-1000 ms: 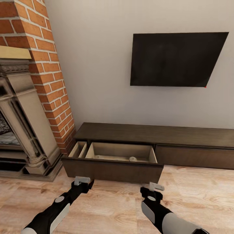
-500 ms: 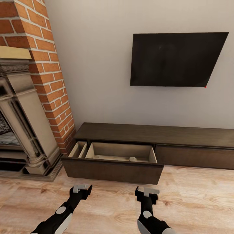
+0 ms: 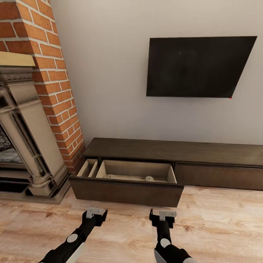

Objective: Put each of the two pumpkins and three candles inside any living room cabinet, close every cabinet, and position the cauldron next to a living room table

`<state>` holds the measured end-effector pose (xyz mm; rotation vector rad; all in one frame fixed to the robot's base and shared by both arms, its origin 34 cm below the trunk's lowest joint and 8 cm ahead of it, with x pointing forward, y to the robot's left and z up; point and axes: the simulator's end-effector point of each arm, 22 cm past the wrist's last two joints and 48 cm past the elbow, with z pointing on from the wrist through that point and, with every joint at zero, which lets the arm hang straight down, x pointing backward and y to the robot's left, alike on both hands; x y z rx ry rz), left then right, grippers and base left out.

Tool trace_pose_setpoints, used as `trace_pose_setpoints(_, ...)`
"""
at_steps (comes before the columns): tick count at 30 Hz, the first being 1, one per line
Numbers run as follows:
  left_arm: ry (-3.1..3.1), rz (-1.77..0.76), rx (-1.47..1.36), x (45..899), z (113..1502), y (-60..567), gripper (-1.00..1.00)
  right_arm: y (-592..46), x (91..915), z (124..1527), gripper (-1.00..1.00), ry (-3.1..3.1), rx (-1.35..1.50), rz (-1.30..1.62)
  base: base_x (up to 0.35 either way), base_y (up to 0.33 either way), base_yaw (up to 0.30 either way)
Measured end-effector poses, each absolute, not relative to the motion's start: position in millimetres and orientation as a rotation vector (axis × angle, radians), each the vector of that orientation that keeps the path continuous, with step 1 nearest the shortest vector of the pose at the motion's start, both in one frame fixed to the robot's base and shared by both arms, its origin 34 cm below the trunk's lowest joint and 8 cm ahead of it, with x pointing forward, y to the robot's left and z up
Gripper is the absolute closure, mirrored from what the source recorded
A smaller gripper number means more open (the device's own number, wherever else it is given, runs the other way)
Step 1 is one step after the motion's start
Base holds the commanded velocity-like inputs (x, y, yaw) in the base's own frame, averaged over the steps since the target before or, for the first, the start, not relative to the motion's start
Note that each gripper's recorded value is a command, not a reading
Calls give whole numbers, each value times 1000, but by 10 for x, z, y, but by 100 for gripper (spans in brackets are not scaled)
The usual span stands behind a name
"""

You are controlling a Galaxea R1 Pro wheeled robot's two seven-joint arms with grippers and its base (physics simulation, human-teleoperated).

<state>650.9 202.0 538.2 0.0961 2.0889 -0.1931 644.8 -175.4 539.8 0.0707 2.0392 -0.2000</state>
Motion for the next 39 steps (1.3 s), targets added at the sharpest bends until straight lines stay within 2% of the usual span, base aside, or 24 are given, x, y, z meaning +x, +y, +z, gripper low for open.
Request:
trace_pose_setpoints(12,2089,-261,129,6478,5386,1850,-100,-1569,6525,5419,-100,2037,42,-83,0,0,0)
trace_pose_setpoints(39,2099,-259,113,6476,5373,1887,-100,-1552,6526,5434,-100,2027,50,-69,-17,0,0)
